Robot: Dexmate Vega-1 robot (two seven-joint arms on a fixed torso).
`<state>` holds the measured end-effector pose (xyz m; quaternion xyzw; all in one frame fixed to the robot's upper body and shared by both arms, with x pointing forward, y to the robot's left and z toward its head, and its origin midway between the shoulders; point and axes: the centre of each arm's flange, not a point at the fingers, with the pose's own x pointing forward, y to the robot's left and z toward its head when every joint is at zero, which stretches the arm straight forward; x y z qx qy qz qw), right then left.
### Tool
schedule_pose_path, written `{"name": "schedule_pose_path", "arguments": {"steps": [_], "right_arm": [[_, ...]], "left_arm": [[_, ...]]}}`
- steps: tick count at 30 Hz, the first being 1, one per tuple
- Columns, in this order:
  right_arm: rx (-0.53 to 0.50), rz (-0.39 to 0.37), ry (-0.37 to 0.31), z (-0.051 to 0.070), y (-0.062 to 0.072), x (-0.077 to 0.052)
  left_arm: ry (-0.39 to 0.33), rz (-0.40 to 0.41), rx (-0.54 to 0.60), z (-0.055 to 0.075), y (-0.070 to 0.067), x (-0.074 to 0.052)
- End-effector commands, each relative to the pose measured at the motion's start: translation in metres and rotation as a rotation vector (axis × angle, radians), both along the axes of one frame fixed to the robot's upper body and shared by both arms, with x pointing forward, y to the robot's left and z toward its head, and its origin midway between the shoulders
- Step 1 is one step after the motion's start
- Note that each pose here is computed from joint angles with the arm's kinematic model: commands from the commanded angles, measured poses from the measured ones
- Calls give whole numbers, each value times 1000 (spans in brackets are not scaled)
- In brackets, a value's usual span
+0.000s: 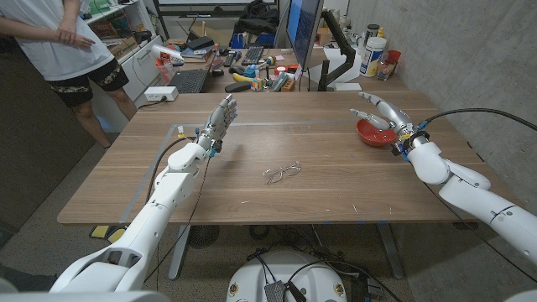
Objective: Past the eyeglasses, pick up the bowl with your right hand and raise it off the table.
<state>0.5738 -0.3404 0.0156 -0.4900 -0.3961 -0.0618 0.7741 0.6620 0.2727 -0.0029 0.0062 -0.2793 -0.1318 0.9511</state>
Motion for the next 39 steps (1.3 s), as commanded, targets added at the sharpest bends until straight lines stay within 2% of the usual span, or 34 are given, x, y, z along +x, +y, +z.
{"name": "schedule_pose_path", "arguments": {"steps": [1,39], "right_arm": [[-36,-35,3,-1,1,-1],[-178,-155,23,-6,2,0]], "left_arm": [[0,-1,-6,0,3,2],[0,-8,-6,1,1,5]]}}
